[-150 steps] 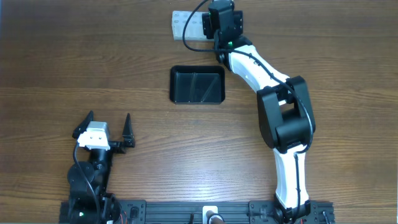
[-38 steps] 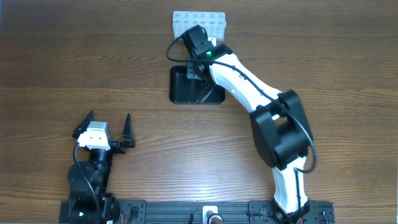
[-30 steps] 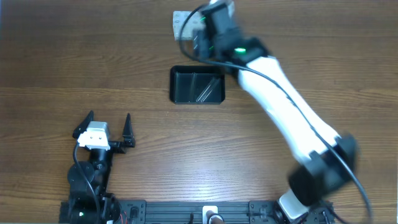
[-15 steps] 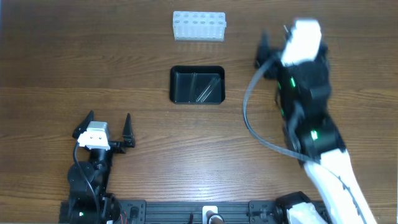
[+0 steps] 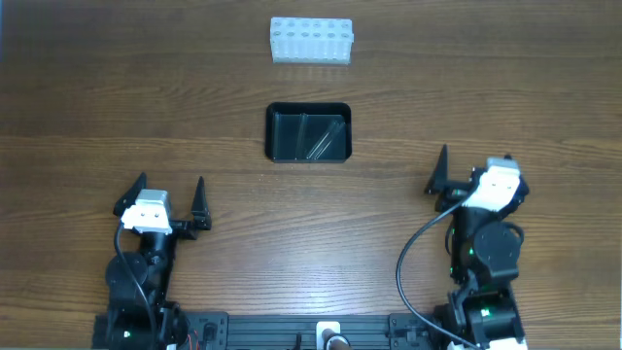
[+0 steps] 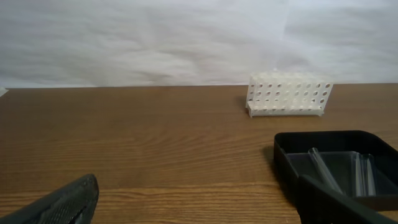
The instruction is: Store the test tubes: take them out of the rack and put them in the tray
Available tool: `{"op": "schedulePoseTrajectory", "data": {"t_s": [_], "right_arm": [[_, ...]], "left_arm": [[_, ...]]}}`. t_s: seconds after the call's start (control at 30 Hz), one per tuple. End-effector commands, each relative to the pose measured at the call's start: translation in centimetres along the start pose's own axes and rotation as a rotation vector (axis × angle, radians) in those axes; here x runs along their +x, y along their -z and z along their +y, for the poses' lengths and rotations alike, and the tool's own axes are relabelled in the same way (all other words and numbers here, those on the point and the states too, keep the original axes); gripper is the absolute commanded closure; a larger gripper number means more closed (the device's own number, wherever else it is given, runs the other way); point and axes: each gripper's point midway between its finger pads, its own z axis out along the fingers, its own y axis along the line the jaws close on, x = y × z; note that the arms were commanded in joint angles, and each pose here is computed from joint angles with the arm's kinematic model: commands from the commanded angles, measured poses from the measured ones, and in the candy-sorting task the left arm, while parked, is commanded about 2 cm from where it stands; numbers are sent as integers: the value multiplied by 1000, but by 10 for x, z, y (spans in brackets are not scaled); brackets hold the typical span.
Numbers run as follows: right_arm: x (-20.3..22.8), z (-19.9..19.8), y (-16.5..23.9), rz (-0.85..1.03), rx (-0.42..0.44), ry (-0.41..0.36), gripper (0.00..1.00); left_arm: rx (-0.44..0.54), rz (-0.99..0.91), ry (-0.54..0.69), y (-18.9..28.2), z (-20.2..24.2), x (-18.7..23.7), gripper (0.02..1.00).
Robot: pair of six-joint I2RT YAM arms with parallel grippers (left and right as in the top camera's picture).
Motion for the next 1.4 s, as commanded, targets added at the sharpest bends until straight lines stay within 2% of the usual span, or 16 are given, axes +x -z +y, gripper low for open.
{"op": "schedulePoseTrajectory", "data": {"t_s": [0.03, 0.37, 0.7, 1.4], "right_arm": [[16, 2, 9, -40, -35, -7, 9], [46, -2, 10, -42, -19, -11, 7], [49, -16, 11, -33, 9, -9, 9], [55, -17, 20, -17, 10, -7, 9]], "left_arm": [[5, 0, -7, 0, 0, 2, 20], [5, 0, -7, 0, 0, 2, 18], [5, 0, -7, 0, 0, 2, 18], [5, 0, -7, 0, 0, 2, 20]]}}
